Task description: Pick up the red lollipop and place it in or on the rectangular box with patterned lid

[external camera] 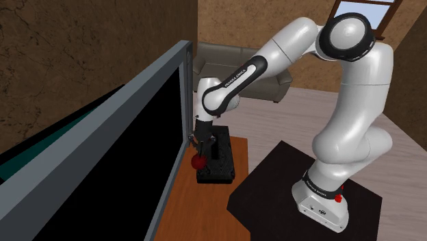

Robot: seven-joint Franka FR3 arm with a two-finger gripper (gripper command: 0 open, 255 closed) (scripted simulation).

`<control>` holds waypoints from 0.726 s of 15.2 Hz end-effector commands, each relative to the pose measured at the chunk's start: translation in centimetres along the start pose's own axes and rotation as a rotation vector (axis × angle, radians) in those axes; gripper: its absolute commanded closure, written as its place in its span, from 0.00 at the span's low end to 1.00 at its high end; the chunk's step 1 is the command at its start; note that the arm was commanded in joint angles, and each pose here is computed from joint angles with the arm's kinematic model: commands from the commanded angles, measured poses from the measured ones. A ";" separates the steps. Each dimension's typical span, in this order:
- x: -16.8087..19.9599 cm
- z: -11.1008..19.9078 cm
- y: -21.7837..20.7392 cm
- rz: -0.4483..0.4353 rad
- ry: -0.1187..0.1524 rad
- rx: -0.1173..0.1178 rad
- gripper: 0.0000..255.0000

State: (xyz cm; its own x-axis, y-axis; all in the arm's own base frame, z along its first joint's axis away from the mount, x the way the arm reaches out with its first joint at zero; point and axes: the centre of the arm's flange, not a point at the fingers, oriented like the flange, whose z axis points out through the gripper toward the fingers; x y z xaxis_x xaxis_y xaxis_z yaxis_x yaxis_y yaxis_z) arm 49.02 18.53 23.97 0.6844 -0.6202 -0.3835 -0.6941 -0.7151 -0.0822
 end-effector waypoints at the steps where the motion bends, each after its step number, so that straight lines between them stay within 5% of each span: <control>1: 1.8 -1.2 1.5 -0.002 0.000 0.000 1.00; 11: 12.1 -6.6 8.4 -0.002 0.000 0.000 1.00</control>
State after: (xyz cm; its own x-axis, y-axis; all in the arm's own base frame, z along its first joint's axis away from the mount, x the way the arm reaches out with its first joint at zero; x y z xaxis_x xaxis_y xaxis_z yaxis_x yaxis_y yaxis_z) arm 52.76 4.43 24.72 0.6848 -0.6197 -0.3836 -0.6938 -0.7154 -0.0829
